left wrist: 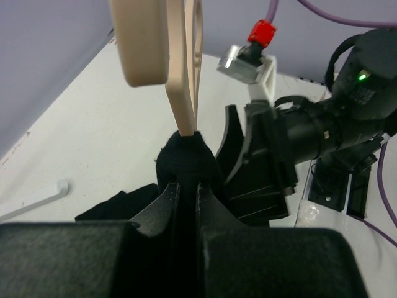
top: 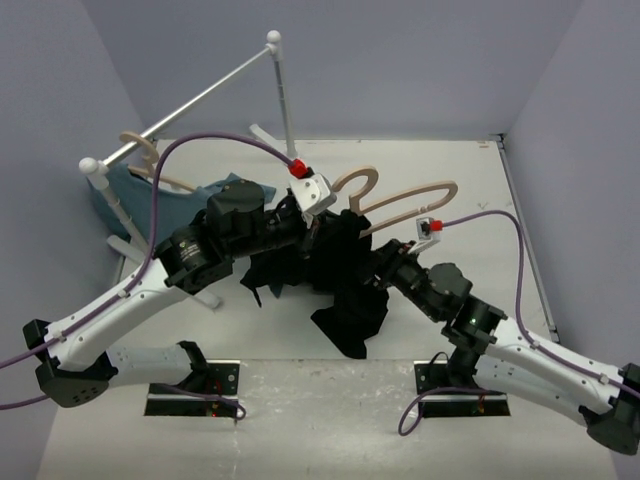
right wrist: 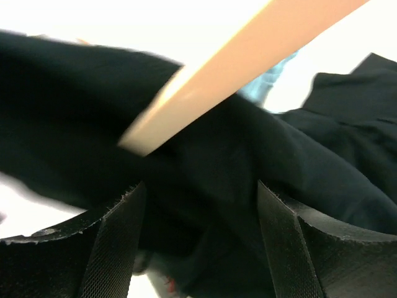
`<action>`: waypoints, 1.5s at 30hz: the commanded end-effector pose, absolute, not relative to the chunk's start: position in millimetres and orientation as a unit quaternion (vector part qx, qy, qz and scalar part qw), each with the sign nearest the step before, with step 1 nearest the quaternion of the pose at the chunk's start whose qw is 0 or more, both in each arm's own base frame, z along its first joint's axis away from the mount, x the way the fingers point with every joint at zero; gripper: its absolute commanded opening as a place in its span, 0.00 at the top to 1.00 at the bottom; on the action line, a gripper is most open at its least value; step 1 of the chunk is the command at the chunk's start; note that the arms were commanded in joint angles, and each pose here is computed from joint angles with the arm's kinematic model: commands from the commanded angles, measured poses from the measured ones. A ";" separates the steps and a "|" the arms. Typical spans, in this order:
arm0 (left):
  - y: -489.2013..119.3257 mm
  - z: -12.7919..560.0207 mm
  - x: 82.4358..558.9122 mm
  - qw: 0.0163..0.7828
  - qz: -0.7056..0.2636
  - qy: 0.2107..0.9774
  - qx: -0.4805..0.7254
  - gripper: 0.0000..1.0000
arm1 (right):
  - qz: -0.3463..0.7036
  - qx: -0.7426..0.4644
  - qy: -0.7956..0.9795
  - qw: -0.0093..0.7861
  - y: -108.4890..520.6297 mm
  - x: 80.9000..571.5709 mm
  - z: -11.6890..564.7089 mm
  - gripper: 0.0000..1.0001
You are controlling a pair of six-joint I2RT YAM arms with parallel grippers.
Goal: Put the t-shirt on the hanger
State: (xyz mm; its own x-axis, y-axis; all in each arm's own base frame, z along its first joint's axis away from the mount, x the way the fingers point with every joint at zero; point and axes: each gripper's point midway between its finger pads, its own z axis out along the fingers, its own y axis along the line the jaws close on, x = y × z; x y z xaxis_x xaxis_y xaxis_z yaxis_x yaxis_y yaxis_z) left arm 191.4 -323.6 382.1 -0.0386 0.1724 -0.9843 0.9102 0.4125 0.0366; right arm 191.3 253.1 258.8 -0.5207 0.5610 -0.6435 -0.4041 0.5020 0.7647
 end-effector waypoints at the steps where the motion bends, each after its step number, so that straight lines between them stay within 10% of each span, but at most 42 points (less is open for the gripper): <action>1: -322.0 449.8 180.4 0.601 -0.393 0.579 0.387 1.00 | 0.379 0.086 0.769 0.507 238.7 219.9 219.5 0.28; 26: -282.4 443.4 174.7 0.609 -0.368 0.611 0.346 1.00 | 0.185 0.153 0.766 0.596 102.9 247.6 225.7 0.51; 32: -281.5 408.9 168.1 0.580 -0.360 0.628 0.373 1.00 | 0.186 0.134 0.748 0.623 79.8 250.6 267.8 0.99; 45: -269.2 343.0 175.1 0.560 -0.298 0.658 0.406 1.00 | 0.228 0.066 0.789 0.566 71.6 266.2 327.7 1.00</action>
